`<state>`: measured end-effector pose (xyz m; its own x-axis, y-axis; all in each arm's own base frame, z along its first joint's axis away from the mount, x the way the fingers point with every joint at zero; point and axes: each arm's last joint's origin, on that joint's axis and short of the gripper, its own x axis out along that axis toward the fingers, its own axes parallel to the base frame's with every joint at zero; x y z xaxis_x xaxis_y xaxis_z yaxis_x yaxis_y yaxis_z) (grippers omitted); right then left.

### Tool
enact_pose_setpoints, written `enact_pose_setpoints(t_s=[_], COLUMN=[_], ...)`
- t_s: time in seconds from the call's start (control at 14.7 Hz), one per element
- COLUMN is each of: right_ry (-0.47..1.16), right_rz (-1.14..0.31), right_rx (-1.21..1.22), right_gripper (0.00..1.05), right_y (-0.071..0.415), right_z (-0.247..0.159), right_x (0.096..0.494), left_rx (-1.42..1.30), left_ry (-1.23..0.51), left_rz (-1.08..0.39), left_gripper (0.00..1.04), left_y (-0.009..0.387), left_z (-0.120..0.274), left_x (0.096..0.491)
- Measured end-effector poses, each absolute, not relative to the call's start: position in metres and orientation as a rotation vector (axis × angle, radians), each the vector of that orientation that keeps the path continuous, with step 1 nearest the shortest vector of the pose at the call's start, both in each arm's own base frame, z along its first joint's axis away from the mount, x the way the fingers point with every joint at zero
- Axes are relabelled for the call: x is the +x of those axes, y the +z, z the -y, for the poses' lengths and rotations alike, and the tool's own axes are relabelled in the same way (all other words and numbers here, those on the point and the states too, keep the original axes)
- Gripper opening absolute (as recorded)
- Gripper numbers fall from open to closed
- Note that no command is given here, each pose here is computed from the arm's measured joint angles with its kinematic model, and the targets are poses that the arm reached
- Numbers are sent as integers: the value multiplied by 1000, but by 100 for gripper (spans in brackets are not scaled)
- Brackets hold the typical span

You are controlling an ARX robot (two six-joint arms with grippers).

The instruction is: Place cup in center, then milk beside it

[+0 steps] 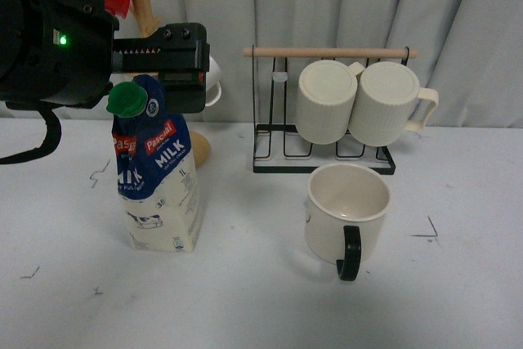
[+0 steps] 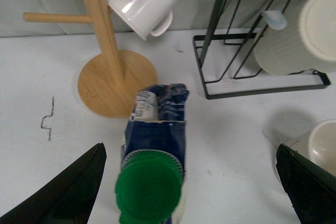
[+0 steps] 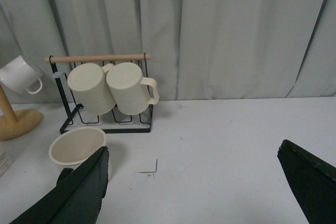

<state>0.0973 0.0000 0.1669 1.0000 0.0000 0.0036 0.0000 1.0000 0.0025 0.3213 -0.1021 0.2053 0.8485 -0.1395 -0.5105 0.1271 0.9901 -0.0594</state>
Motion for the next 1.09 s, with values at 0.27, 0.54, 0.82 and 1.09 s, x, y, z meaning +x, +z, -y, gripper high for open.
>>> enact_pose_setpoints(t_s=[0.27,0.54,0.82,1.09], right_ry=[0,0,0,0], right_rz=[4,4,4,4], right_rx=[2,2,2,2], right_gripper=[98,98,98,98], right_y=[167,167,167,167], right_z=[0,0,0,0], right_x=[97,97,97,97], left_rx=[-14,2,20,32], left_ry=[-89,-76,-81,-88], left_rz=[-582,-613,-617,-626], left_gripper=[98,98,94,47], left_y=[183,164,155,151], left_z=[93,90,95,96], left_x=[324,321,318,315])
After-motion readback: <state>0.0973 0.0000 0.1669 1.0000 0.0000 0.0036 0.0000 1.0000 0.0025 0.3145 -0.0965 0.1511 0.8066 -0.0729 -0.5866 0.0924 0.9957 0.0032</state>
